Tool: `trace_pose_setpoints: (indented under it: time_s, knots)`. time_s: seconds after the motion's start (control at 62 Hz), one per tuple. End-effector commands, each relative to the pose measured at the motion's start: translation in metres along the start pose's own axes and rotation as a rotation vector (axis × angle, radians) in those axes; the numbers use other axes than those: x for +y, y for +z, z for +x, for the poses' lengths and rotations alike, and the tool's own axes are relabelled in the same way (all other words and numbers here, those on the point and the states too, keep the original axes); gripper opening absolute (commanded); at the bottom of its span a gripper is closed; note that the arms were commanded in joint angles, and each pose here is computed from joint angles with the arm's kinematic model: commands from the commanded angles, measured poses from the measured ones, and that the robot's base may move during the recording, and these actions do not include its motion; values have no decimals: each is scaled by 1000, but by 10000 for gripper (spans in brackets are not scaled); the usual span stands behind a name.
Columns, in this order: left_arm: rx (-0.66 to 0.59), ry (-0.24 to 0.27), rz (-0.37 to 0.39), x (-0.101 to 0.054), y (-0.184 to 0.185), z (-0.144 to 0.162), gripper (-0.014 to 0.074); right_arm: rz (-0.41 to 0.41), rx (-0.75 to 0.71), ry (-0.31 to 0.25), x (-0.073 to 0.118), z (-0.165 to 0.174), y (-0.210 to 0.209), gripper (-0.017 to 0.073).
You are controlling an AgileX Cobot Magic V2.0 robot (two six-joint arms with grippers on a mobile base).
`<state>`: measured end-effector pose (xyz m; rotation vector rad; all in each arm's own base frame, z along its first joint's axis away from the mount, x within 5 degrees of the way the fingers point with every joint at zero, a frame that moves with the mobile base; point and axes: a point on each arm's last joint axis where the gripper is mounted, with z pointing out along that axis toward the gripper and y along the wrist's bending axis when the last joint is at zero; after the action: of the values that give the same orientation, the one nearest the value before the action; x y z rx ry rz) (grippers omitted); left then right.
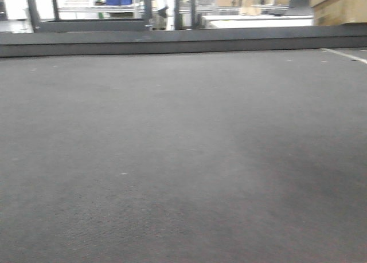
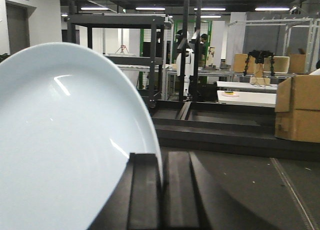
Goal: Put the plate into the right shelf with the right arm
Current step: 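Drive the base away from the table holding the plate in the right gripper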
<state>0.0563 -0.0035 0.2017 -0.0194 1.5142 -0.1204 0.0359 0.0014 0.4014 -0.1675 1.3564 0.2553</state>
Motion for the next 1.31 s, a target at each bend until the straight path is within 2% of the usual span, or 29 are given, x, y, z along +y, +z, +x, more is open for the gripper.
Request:
trace_pose_setpoints:
  time_s: [0.0,1.289]
  knots:
    - [-92,-5,7,0,-1,-6,-47,-28,-105,-27,3,-17,0,55]
    - [-92,-5,7,0,-1,-6,-47,-28,-105,-27,3,-17,0,55]
